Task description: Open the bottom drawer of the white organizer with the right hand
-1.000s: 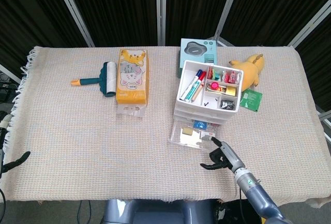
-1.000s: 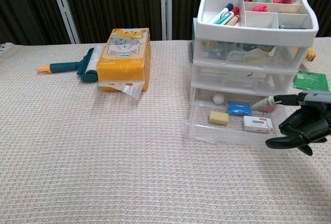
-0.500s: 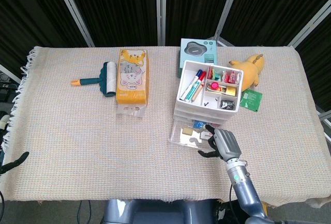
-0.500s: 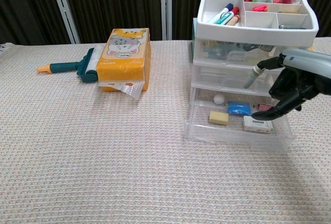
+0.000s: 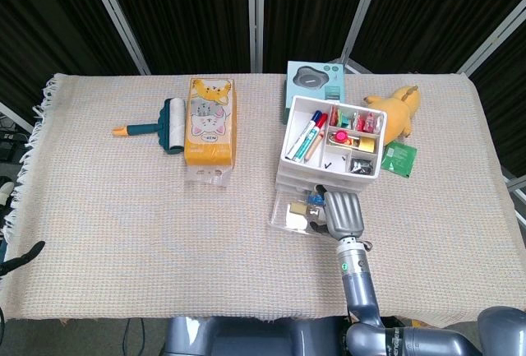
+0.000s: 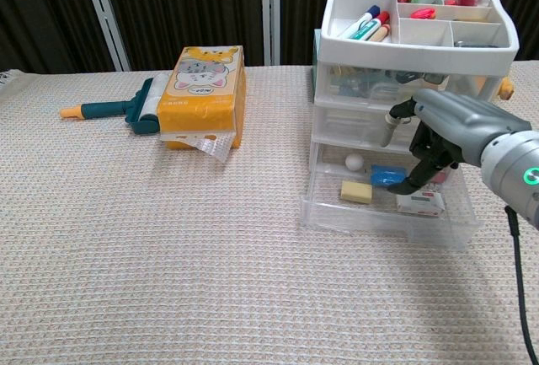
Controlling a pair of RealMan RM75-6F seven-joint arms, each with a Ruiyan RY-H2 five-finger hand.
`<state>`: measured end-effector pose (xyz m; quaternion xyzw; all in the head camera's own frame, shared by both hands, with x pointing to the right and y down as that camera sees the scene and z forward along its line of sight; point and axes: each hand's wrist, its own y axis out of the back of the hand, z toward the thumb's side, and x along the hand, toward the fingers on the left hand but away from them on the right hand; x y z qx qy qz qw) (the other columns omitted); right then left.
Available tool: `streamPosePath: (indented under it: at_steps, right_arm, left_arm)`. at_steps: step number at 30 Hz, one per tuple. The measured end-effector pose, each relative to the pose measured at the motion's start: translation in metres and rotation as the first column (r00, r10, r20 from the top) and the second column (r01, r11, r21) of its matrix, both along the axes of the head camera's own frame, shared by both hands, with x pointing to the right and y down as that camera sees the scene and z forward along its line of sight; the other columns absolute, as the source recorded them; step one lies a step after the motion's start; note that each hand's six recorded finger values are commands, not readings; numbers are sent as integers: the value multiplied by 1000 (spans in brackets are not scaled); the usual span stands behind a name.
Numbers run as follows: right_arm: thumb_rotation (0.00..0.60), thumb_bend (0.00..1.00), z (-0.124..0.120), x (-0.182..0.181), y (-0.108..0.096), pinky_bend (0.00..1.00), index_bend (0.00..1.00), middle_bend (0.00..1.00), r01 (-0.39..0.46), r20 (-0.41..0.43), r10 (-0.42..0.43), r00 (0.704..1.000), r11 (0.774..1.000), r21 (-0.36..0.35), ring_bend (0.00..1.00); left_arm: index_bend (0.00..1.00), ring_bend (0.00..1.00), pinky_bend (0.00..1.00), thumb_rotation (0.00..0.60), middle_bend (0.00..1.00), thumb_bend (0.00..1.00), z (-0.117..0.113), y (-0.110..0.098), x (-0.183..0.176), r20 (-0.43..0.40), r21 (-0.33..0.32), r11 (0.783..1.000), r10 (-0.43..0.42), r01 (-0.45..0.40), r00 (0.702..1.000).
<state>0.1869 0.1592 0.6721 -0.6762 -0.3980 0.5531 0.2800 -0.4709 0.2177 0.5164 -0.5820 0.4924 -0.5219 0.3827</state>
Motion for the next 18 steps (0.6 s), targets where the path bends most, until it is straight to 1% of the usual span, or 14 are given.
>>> streamPosePath:
  at_steps: [3,5,8,14,18]
  right_arm:
    - [600,0,1,-4,-2,724,503,1000,11,1,-11,1000,1000,18,1000]
    - [600,0,3,-5,-1,724,513,1000,17,2,-17,1000,1000,18,1000]
    - [600,0,7,-9,2,725,524,1000,31,16,-31,999,999,7,1000]
    - [600,0,19,-19,8,725,527,1000,61,90,-58,994,998,-26,1000]
    - [600,0,28,-25,10,725,517,1000,79,103,-74,992,996,-40,1000]
  left_arm:
    - [0,0,0,600,0,67,0,0,0,-1,-1,1000,-1,1,1000]
    - [0,0,0,600,0,67,0,0,0,-1,-1,1000,-2,2,1000]
    - [0,0,0,600,0,68,0,0,0,-3,-5,1000,0,0,1000]
    - [0,0,0,600,0,68,0,0,1,-1,-4,1000,2,-2,1000]
    - [0,0,0,600,0,67,1,0,2,-1,-6,1000,2,-2,1000]
